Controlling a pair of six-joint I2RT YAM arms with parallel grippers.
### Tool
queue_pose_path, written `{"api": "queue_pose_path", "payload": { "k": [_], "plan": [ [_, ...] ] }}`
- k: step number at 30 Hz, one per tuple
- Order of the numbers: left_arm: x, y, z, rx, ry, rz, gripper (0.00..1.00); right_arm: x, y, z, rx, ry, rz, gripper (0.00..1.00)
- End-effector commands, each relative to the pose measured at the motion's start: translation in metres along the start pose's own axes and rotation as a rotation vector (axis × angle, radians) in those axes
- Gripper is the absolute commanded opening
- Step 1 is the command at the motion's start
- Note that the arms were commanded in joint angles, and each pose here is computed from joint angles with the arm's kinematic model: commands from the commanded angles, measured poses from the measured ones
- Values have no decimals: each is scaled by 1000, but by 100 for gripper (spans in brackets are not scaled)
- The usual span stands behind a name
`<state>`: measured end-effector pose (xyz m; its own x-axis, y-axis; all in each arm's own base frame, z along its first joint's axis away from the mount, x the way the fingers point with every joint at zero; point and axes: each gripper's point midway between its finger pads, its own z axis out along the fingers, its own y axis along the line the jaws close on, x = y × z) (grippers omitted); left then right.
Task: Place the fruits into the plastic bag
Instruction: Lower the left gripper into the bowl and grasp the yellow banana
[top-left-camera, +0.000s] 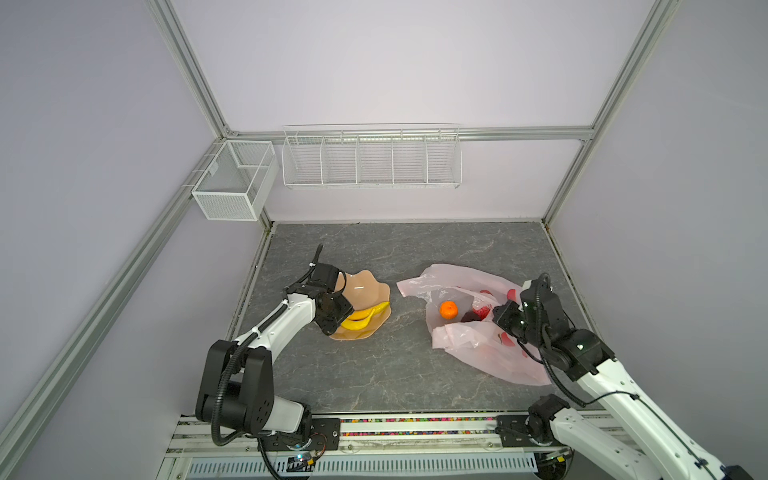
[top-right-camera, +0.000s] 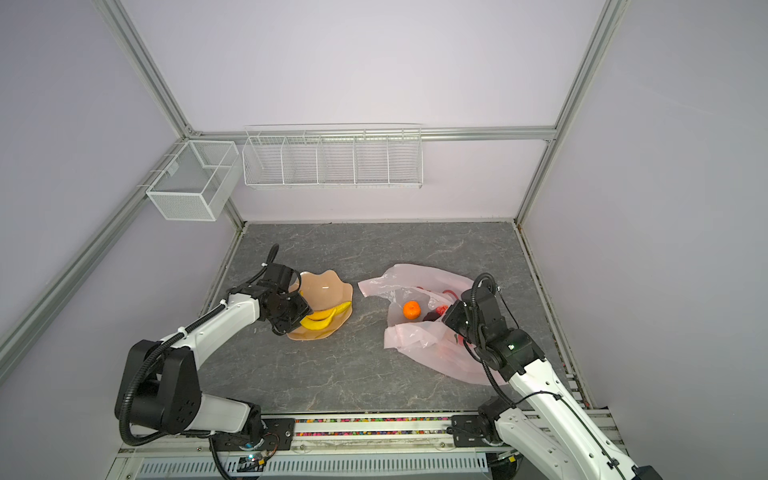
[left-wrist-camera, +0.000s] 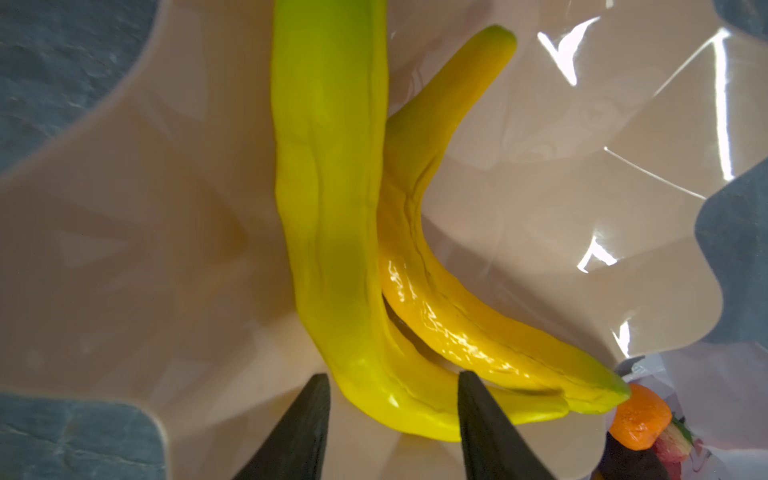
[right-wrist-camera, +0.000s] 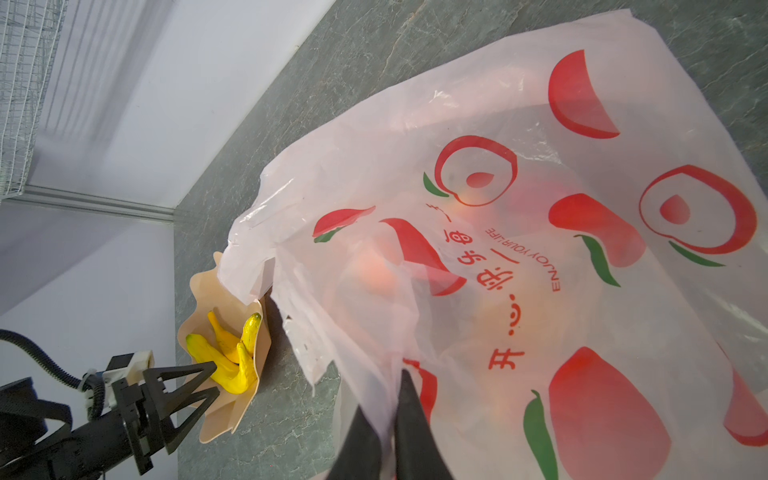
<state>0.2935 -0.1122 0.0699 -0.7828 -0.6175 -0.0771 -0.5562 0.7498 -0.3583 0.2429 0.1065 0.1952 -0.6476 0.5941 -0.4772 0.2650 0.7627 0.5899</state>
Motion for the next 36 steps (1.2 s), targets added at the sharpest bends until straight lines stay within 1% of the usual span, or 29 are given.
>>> {"api": "queue_pose_path", "payload": {
  "k": [1,7,16,21,25,29,36],
  "plan": [
    [-8,4,11,-22,-24,-23,49,-5,-1,-6,-2,-26,15,11],
    [-8,6,22,-41,-8,-20,47,-5,-2,-8,1,-32,14,11],
    [-5,14,30,-65,9,-8,46,-5,-2,-6,8,-31,9,11],
    [-4,15,33,-64,8,-12,39,-7,1,-7,5,-30,5,11],
    [-10,7,23,-46,-13,7,32,-7,-1,-7,10,-33,8,11],
    [-17,-8,3,-3,-50,29,22,-8,-1,-8,11,-36,8,11],
    [-24,-25,-33,49,-96,77,15,-8,-2,-6,16,-37,10,11]
  ]
}}
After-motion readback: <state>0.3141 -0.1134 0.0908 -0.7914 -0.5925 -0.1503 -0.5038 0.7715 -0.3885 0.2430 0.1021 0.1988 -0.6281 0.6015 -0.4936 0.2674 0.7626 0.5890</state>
